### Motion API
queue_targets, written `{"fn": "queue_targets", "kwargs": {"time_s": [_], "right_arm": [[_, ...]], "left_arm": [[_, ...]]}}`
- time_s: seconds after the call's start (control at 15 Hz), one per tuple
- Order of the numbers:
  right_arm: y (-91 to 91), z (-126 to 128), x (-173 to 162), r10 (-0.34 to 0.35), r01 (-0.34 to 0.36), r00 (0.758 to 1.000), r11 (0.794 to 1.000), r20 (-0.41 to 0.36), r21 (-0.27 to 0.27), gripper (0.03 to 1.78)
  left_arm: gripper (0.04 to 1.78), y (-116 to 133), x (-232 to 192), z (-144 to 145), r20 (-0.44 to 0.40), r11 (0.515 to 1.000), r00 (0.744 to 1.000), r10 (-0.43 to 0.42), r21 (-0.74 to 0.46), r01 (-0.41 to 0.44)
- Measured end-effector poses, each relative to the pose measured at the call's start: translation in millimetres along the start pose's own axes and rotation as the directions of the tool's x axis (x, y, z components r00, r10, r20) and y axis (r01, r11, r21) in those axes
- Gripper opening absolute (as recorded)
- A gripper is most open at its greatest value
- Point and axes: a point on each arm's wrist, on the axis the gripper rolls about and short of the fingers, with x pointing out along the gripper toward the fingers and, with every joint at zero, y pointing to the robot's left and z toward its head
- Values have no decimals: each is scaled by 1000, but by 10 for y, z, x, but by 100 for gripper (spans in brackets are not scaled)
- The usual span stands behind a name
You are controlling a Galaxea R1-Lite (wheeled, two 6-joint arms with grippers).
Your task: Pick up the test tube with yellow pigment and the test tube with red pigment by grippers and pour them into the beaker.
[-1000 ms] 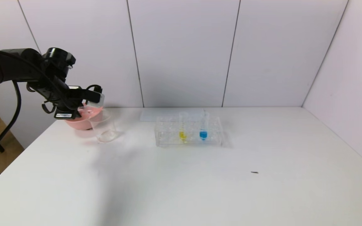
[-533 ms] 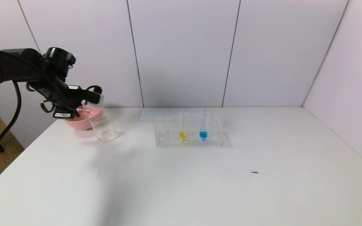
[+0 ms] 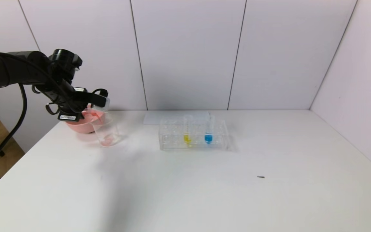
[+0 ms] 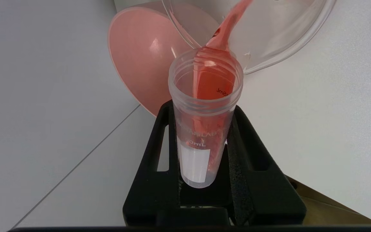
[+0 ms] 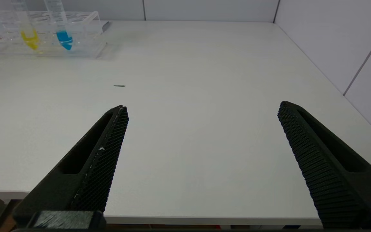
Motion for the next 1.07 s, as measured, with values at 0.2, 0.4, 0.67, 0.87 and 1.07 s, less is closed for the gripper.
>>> {"fn": "queue_targets", "kwargs": {"time_s": [0.2,0.4,0.67,0.87,1.07], "right_arm": [[0,0,0,0,0,1000,1000,0,0,170],[0,0,0,0,0,1000,1000,0,0,170],[0,0,0,0,0,1000,1000,0,0,170],[0,0,0,0,0,1000,1000,0,0,170],[0,0,0,0,0,1000,1000,0,0,170]], "left_arm": [[45,-2,6,15,-1,1000,1000,-1,5,1],[45,-2,8,29,-14,1000,1000,-2,10,2],[45,-1,6,50,-31,1000,1000,0,23,0],[45,0,1,76,-50,999,999,2,34,-1],[45,19,-7,94,-68,997,997,21,70,-16]]}}
